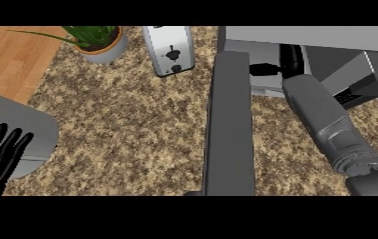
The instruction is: Pick up the milk, place it into the microwave and close the microwave
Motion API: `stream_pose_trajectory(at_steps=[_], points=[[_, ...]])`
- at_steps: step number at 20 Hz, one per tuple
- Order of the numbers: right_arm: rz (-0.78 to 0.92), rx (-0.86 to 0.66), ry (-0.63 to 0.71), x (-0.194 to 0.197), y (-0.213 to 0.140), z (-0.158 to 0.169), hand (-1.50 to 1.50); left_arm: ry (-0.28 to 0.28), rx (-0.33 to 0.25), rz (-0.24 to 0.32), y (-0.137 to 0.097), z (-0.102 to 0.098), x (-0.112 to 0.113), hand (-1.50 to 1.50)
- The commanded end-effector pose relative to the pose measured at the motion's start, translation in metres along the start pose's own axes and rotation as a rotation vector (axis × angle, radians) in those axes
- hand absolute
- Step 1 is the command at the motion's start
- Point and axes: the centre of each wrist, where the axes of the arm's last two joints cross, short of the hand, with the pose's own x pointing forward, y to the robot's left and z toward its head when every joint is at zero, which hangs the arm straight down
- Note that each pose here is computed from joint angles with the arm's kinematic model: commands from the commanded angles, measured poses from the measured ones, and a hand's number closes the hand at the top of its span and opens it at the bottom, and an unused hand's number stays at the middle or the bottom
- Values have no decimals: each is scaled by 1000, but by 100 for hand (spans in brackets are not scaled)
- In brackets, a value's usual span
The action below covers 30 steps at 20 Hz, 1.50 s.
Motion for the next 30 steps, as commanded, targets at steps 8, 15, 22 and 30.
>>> stream_pose_trajectory(at_steps=[8, 15, 22, 30], points=[[-339, 52, 83, -23, 12, 35, -150, 0, -97, 65, -18, -14, -12, 150], [-558, 124, 99, -60, 12, 92, -150, 41, -138, 81, -45, -39, -12, 150], [-618, 137, 114, -59, 38, 126, -150, 84, -184, 108, -78, -46, -14, 150], [-619, 115, 134, -89, 11, 198, -150, 82, -279, 71, -102, -68, -27, 150]])
